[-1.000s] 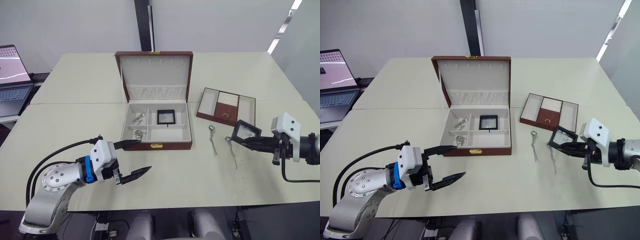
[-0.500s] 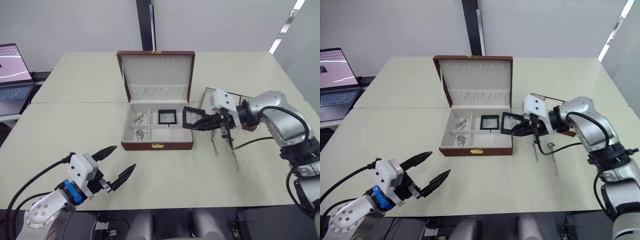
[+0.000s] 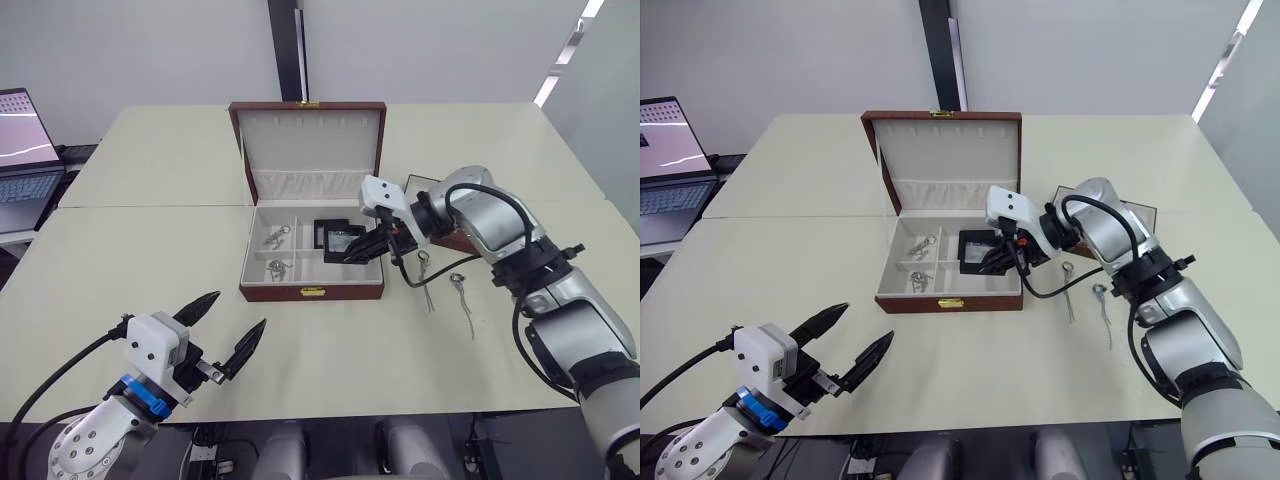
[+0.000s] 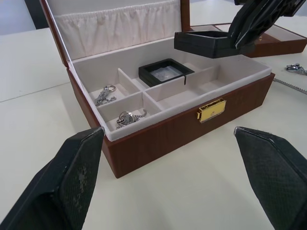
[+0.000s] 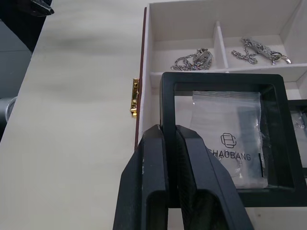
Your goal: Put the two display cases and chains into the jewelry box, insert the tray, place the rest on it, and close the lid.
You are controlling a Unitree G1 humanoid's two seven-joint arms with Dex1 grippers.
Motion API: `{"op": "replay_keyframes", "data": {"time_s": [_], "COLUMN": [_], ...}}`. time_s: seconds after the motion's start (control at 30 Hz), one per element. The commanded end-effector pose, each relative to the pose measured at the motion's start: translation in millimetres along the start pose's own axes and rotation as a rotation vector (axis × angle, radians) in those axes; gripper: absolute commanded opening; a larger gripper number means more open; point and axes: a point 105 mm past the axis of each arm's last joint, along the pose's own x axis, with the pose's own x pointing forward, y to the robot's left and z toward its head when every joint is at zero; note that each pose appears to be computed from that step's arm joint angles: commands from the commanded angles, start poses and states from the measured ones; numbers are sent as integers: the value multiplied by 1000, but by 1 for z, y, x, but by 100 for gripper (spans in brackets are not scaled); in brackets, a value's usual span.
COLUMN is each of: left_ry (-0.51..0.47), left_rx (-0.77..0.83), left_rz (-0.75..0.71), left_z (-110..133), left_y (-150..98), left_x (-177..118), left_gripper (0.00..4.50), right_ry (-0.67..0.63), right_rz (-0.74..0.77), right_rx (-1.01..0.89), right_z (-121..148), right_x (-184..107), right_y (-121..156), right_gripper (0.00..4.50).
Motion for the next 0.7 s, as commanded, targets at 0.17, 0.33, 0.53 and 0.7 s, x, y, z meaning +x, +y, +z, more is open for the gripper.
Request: {"op": "replay_keyframes", "data": {"time_s": [0.17, 0.33, 0.53, 0.7], "left_ry": [-28, -22, -20, -20], "left_rx": [25, 27, 34, 40], "left_rz": [8, 14, 11, 8], "left_z": [9, 8, 8, 8], "left_y": [-7, -7, -6, -5], "left_x": [-2, -5, -5, -3], "left_gripper": [450, 450, 450, 450], "right_ry": [21, 31, 27, -3], "right_rz": [23, 27, 32, 23], "right_rx": [-13, 3, 10, 6], "right_z": [4, -4, -5, 1], "right_x": [11, 17, 16, 11], "right_y": [0, 0, 0, -2], "right_gripper": [1, 1, 71, 201]}}
